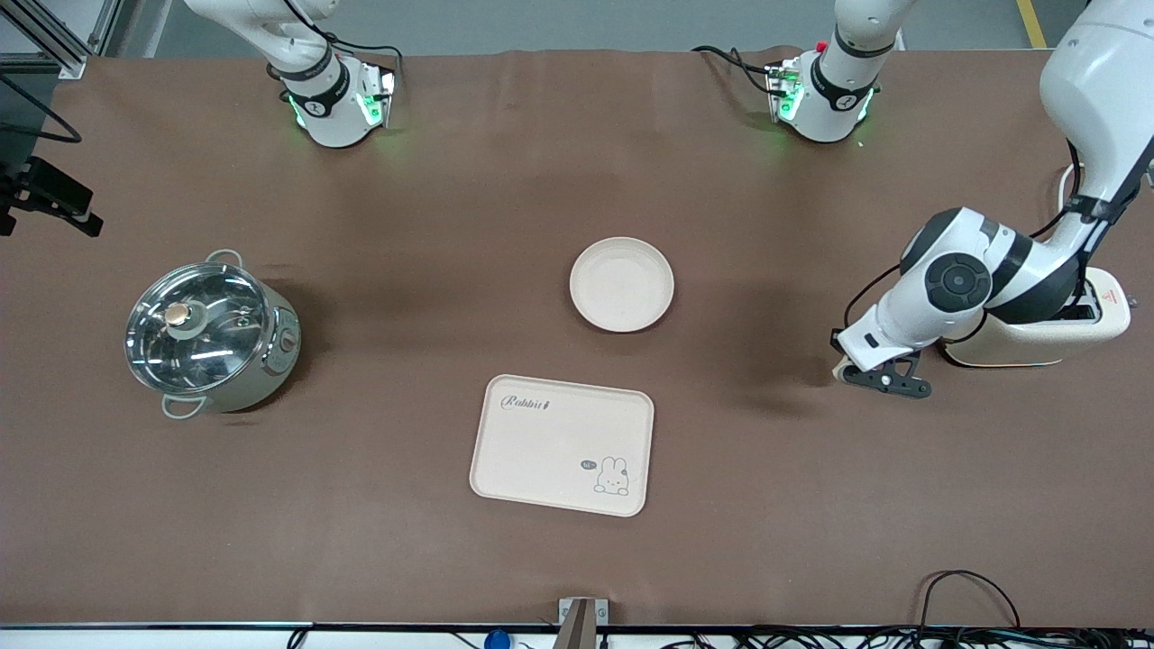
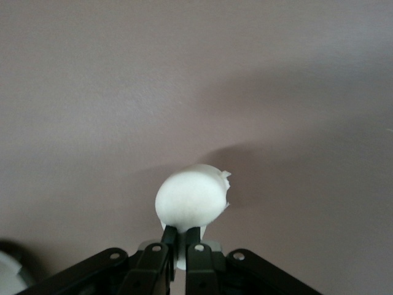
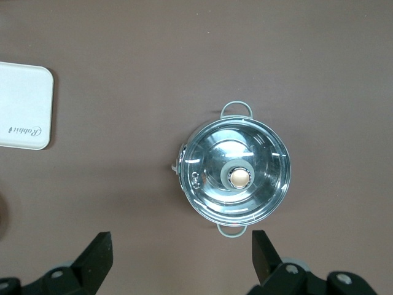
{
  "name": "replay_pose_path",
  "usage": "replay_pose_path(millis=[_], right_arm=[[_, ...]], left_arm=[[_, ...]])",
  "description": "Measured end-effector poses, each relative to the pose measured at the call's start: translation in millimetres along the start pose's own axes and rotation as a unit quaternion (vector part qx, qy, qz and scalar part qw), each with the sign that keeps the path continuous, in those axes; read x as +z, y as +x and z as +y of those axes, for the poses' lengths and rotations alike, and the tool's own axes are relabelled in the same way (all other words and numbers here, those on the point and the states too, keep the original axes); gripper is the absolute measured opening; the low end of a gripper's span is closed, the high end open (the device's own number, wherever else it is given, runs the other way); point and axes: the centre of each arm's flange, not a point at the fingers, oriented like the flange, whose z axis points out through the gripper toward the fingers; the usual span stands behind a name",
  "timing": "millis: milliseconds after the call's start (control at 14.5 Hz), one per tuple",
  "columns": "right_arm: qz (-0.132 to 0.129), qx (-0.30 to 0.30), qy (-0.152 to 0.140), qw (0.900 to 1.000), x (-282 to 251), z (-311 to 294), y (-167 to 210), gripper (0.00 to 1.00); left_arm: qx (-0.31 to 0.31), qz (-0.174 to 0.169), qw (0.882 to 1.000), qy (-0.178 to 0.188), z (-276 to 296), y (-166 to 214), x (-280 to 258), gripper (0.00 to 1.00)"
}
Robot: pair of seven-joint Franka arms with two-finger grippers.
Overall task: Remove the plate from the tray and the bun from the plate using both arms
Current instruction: 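Carry the bun toward the toaster and lower it to the table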
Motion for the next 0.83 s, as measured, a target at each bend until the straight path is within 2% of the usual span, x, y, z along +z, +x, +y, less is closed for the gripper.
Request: replay_pose_path(millis=[345,621,828], right_arm=[[0.001,0.000,0.000,1.000,0,0,0,1.00],[0.001,0.000,0.000,1.000,0,0,0,1.00],[0.002,0.000,0.000,1.000,0,0,0,1.00]], left_arm=[[0.006,0.026,1.000,-0.013,-6,5,22,0.09],[0.023,0.048,0.998,-0.018,39,25,8,0.09],[0.027,0.050,0.998,-0.019,55,28,6,0.09]])
